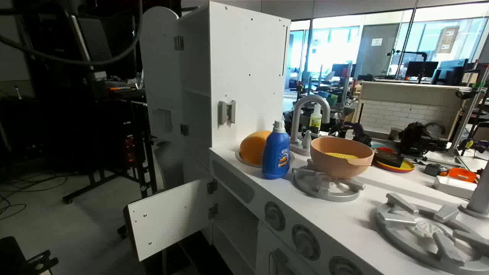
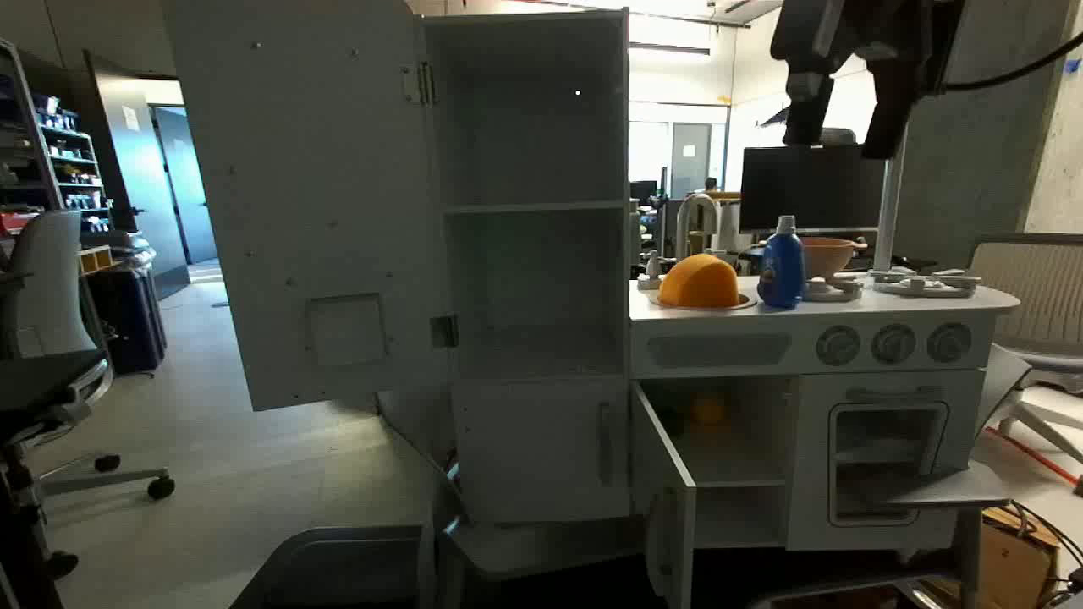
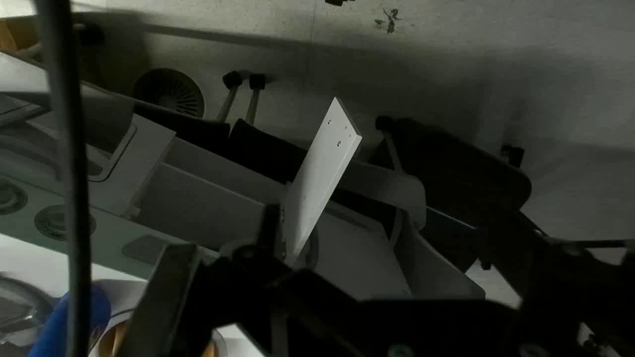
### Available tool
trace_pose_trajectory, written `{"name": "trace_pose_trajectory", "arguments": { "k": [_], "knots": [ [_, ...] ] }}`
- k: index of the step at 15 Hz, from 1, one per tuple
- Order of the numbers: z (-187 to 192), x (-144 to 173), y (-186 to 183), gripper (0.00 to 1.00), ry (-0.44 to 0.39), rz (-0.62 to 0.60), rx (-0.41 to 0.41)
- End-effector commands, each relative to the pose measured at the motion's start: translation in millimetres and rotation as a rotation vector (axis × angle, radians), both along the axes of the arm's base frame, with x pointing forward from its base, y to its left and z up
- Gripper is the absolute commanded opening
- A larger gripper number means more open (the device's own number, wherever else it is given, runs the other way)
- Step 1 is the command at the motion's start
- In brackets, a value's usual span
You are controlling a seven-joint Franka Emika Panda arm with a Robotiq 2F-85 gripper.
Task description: Put the blue and yellow objects into the bottom cabinet.
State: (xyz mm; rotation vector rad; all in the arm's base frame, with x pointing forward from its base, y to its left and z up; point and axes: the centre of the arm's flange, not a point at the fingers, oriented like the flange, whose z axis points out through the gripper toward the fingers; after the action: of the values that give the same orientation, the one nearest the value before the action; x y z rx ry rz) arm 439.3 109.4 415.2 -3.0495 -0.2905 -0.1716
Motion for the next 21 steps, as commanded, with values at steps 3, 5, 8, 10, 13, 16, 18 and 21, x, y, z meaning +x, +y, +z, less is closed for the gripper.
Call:
{"name": "trace_pose_trajectory", "arguments": {
  "k": [3,5,8,10,13,16,18,21],
  "knots": [
    [1,1,0,1.00,-0.003,0.000,0.001],
    [1,1,0,1.00,-0.003,0.000,0.001],
    [6,11,-17,1.00,-0.018,-0.039,-0.006],
    [12,21,-43,1.00,-0.036,-0.085,-0.009],
    [16,37,-87,1.00,-0.066,-0.155,-0.021],
    [17,73,-128,1.00,-0.097,-0.229,-0.021],
    [14,103,-149,1.00,-0.128,-0.265,-0.012],
    [4,146,-169,1.00,-0.176,-0.289,-0.025]
  ]
}}
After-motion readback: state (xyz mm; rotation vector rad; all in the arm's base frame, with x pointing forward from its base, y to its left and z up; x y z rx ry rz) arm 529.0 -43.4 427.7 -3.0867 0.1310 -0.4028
